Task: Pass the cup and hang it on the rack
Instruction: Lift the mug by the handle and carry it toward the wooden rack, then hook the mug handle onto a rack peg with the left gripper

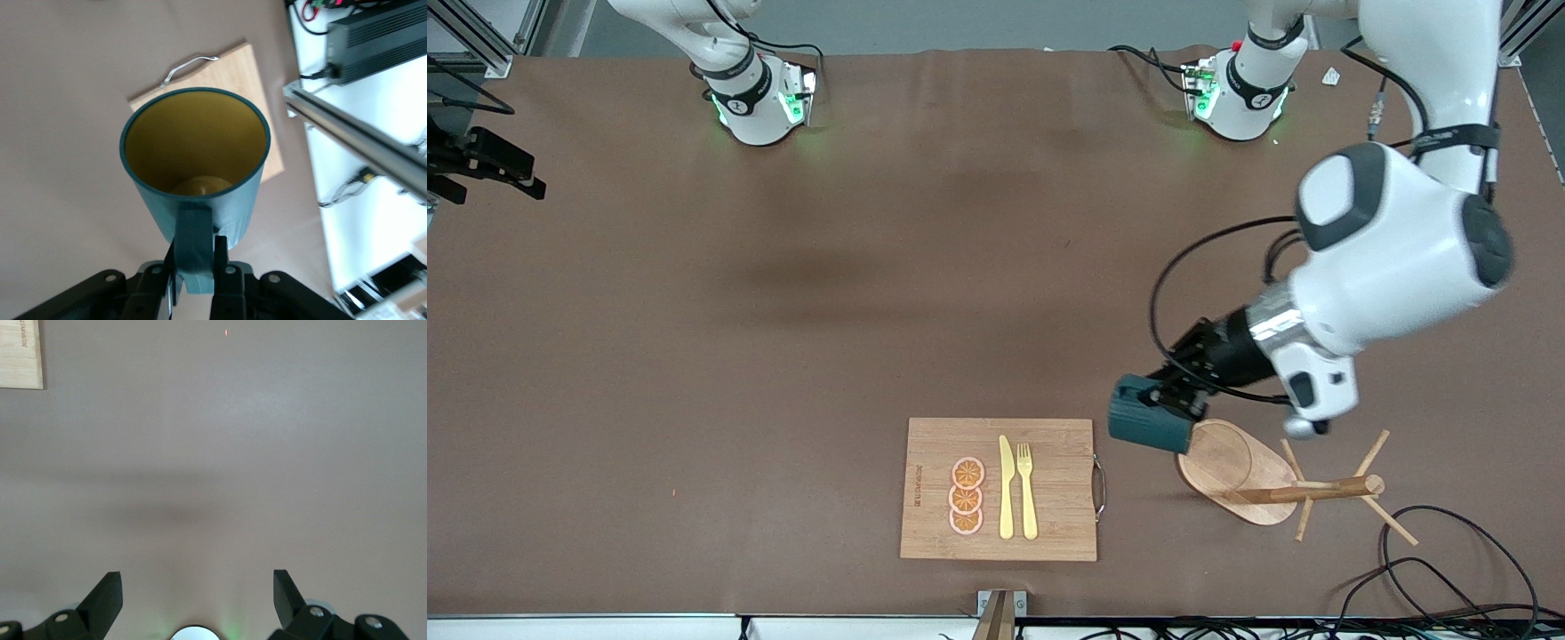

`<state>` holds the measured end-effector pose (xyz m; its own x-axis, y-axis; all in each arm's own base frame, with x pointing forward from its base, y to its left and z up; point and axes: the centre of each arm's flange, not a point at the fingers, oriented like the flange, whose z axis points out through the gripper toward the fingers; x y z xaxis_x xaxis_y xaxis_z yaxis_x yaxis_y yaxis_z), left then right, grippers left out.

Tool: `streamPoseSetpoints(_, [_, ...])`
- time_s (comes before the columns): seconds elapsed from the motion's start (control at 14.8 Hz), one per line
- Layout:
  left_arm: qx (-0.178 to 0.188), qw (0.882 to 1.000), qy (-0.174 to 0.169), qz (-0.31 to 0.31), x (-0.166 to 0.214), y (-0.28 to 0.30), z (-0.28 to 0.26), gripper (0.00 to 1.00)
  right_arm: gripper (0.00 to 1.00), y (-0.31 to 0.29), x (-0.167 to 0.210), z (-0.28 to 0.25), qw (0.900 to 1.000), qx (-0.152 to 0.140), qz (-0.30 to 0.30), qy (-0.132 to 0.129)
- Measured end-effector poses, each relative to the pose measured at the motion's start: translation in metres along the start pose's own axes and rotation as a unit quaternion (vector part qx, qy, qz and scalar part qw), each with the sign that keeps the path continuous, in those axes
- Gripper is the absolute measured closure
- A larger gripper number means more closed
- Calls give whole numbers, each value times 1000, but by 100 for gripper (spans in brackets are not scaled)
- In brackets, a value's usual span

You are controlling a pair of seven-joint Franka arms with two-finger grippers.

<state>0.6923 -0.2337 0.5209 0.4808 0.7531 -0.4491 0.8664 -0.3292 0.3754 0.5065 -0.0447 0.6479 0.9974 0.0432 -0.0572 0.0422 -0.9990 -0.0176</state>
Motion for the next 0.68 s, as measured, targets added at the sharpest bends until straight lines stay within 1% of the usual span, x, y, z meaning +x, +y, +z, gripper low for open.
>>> streamPoseSetpoints(0.2, [-47, 997, -50, -36, 42, -1, -21, 79, 0, 1, 0, 0, 1000, -2, 0, -1])
streamPoseSetpoints(0.27, [-58, 995, -61, -49, 54, -2, -24, 79, 0, 1, 0, 0, 1000, -2, 0, -1])
streamPoseSetpoints(0.47, [-67, 994, -66, -56, 83, -7, -25, 79, 0, 1, 0, 0, 1000, -2, 0, -1])
streamPoseSetpoints(0.68, [-85, 989, -91, -84, 107, -11, -27, 79, 0, 1, 0, 0, 1000, -2, 0, -1])
